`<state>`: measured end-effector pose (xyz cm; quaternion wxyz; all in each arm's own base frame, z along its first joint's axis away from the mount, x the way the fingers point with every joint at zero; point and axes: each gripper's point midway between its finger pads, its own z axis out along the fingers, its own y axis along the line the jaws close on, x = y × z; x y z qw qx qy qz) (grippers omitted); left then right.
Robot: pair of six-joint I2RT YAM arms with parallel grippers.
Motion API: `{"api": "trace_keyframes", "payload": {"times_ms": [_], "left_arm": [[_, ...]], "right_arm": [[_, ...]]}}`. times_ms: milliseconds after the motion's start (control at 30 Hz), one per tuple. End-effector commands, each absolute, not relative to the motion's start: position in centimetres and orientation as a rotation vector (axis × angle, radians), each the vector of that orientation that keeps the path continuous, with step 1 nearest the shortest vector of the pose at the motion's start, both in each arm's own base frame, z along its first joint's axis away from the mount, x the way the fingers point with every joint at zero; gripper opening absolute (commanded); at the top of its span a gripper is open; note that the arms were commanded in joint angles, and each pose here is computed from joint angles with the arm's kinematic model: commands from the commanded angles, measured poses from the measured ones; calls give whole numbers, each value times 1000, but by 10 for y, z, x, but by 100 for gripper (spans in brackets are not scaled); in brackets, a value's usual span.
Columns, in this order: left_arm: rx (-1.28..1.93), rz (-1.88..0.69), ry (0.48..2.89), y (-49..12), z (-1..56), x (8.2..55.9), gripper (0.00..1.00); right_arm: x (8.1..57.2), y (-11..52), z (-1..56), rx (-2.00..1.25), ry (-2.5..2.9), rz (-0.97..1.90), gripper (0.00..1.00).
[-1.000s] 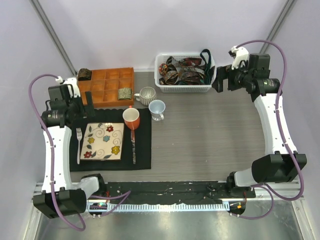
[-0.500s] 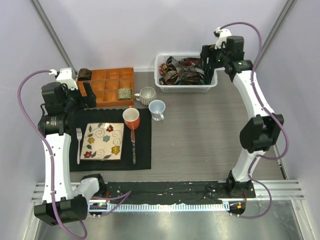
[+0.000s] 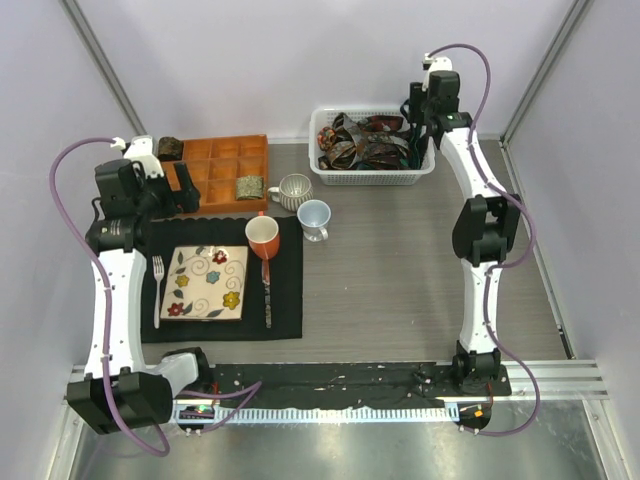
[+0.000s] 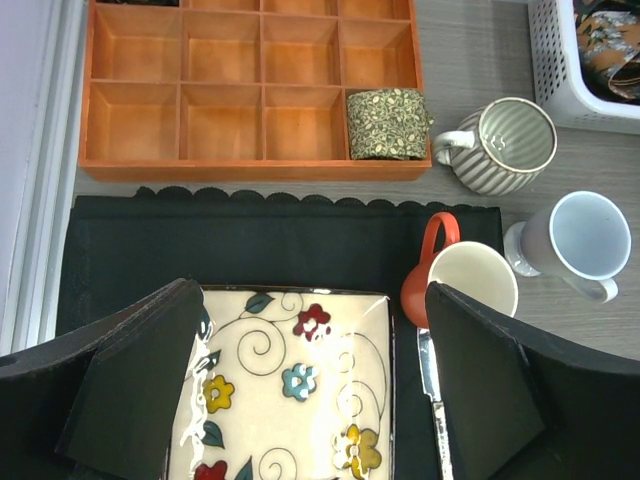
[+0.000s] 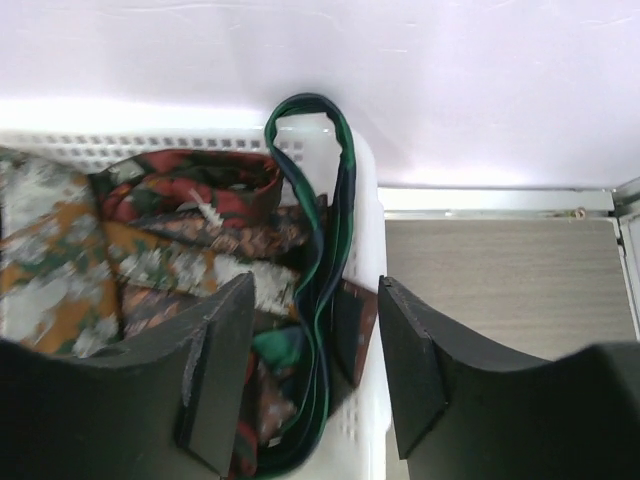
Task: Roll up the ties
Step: Pick up the tie from the bin.
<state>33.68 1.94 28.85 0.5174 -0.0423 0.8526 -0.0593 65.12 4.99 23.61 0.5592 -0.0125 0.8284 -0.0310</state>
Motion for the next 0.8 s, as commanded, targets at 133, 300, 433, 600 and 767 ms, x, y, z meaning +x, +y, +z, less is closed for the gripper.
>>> {"api": "trace_keyframes", "payload": {"times_ms": [133,300,433,600,767], "left_arm": [[-75,-135,2019,21,290,345,100],[-64,-122,2035,23,282,345,100],[-63,-127,2050,22,276,346,100],[-57,-144,2061,20,271,346,100],[-51,-160,2071,18,267,348,100]], "right_arm": [[684,45,239,6,1853,-120,56],[693,44,207,-4,1885,-139,56],[694,66,193,-66,1909,-11,56],[682,109,194,-167,1922,247,59],[672,135,193,-174,1938,440,66]]}}
